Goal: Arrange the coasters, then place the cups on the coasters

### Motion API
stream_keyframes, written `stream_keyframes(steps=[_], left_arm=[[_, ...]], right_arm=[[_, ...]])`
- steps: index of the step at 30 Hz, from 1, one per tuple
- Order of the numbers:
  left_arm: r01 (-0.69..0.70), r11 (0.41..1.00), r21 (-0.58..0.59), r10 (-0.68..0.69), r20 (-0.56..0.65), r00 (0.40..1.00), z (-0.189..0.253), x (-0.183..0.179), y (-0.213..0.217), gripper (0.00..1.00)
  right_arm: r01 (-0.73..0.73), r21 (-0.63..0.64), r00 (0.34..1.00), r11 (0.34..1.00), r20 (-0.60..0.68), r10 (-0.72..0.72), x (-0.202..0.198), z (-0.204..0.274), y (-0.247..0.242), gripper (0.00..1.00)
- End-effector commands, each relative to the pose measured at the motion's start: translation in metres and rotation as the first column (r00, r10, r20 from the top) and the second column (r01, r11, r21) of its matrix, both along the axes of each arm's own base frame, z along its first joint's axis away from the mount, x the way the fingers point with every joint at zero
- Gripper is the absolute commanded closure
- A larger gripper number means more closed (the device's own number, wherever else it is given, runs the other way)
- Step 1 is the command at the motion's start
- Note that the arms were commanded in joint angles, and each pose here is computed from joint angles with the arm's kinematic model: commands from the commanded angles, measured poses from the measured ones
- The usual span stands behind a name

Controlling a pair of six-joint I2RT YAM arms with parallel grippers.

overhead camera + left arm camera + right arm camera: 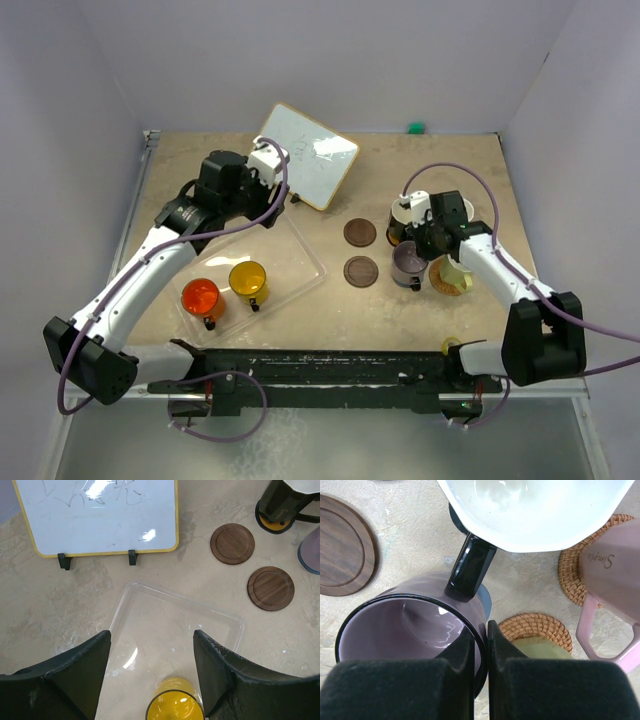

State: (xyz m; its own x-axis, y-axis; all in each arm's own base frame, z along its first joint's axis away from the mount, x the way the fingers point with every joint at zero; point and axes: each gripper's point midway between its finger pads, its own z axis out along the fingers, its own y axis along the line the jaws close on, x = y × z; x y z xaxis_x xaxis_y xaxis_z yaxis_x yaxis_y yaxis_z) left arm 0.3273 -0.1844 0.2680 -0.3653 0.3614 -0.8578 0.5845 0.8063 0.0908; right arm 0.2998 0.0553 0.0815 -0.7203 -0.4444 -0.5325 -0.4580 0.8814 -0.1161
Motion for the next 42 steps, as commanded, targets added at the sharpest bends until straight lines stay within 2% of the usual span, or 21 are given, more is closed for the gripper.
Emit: stream_keyframes(steps=[1,28,42], left_arm=[[0.012,0.999,-0.033,-0.009,0.067,0.998,0.018,0.001,0.001,0.35],[0.026,0.999,-0.039,-0.023,0.069,0.997,0.018,0.0,0.0,0.35],[0.029,0.999,-0.036,-0.026,0.07,0.997,0.018,-0.002,0.001,0.35]], right_arm=[[-0.027,0.037,0.998,0.999,0.065,0.025,0.014,0.012,0.008,1.0],[-0.012,0.019,1.0,1.0,0.018,0.012,0.008,-0.004,0.004,0.98],[0.008,-0.006,1.0,1.0,0.007,-0.008,0.004,-0.005,-0.002,0.86]])
